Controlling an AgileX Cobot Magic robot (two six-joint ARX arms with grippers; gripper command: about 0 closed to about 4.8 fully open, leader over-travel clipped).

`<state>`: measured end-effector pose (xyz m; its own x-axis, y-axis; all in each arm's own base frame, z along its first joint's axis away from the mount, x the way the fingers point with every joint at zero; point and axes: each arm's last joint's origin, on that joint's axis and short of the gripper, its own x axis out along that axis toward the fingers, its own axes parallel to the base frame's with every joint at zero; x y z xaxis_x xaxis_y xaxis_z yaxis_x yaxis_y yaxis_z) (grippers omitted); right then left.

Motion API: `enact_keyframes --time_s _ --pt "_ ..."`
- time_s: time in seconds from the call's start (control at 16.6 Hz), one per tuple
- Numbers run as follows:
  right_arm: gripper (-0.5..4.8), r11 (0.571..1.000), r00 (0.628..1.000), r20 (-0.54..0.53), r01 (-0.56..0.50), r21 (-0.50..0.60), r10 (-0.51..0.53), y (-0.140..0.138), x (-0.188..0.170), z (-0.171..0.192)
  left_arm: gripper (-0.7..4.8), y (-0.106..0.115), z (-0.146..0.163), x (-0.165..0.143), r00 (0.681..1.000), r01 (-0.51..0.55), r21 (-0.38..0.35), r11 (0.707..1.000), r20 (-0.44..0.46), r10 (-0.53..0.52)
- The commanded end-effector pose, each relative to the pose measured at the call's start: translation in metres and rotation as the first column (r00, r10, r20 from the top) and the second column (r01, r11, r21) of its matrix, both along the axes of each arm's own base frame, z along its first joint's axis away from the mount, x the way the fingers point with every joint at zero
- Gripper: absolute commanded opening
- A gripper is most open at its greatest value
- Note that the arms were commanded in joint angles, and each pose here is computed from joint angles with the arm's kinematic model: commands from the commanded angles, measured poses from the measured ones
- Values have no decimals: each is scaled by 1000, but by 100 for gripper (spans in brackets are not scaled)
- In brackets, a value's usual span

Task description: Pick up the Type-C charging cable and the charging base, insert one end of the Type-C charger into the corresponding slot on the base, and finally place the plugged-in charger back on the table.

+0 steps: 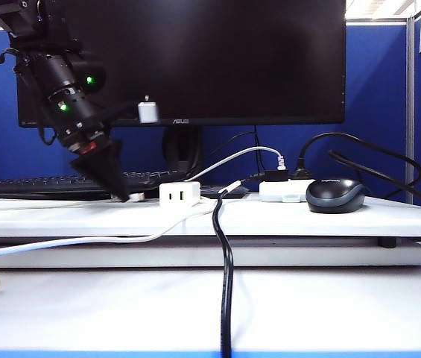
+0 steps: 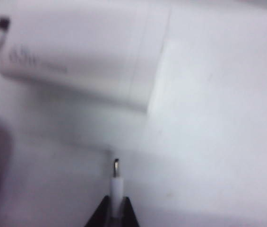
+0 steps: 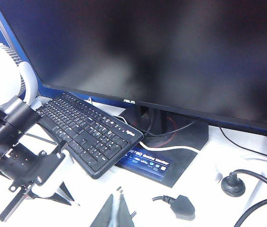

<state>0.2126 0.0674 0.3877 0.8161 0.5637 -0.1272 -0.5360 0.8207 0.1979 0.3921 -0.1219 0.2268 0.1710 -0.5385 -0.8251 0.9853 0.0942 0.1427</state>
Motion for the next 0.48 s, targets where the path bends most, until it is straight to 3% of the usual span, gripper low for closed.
enact_keyframes --time_s 0.06,0.18,0.48 --pt "-1 1000 1000 22 -6 3 6 0 -1 4 -7 -6 21 3 999 -18 -194 981 -50 8" --pt "-1 1000 1000 22 -6 3 6 0 -1 4 -7 -8 33 6 998 -20 -260 965 -55 5" --pt "-1 999 999 11 -40 5 40 2 2 1 -6 -13 64 5 987 1 -521 854 -137 -85"
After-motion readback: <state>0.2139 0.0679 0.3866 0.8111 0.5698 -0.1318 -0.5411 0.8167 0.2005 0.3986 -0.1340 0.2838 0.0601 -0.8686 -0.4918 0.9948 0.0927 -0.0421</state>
